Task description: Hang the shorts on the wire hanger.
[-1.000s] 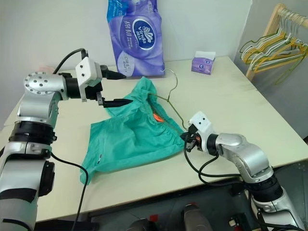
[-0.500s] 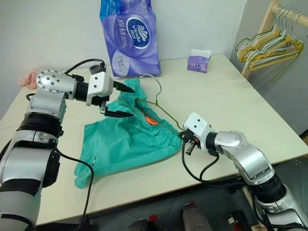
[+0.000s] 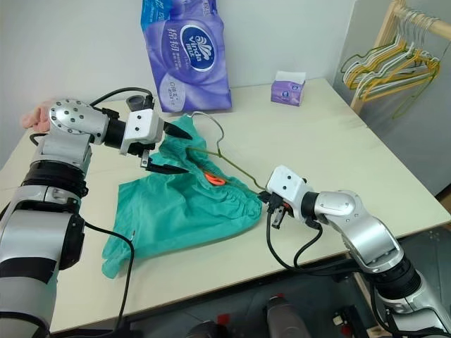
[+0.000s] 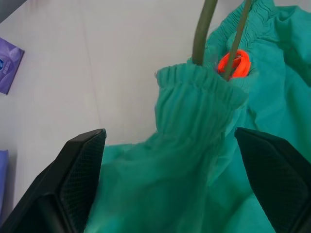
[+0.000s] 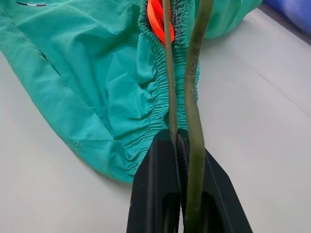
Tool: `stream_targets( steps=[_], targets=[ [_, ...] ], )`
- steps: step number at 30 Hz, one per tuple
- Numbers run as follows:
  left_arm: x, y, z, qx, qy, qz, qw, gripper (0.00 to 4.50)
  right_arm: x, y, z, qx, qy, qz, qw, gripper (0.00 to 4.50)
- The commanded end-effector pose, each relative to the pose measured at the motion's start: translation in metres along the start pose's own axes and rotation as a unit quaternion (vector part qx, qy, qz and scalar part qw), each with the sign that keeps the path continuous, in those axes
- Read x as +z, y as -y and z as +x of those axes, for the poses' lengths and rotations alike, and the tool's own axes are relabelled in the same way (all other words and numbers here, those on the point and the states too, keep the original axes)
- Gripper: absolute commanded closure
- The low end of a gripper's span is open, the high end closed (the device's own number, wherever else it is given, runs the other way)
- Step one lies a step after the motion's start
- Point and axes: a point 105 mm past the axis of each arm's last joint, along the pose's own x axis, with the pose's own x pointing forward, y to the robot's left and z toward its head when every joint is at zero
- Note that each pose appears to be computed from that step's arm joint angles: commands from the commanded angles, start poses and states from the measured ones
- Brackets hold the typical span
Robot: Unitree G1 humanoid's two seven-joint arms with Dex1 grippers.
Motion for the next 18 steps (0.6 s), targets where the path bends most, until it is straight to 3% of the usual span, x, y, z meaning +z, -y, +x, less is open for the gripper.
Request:
stream_targets(
  steps=[1,12,14,18],
  targets=[
    [0.004,0.0,0.001,-0.004,0.012,-0.001,1.0,0.87,0.024,-0.004,-0.003,0.007,0.036,-0.045,0.998,4.5],
    [0.0,0.015,0.009,-0.039,0.015,-0.009,0.999,4.21,0.03,-0.006,-0.002,0.009,0.045,-0.061,0.997,4.5],
    [-0.001,0.016,0.009,-0.04,0.014,-0.008,0.999,4.47,0.029,-0.009,-0.001,0.025,0.044,-0.064,0.997,4.5],
    [-0.002,0.018,0.009,-0.042,0.011,-0.007,0.999,4.47,0.026,-0.018,-0.003,0.061,0.04,-0.087,0.994,4.5]
  ],
)
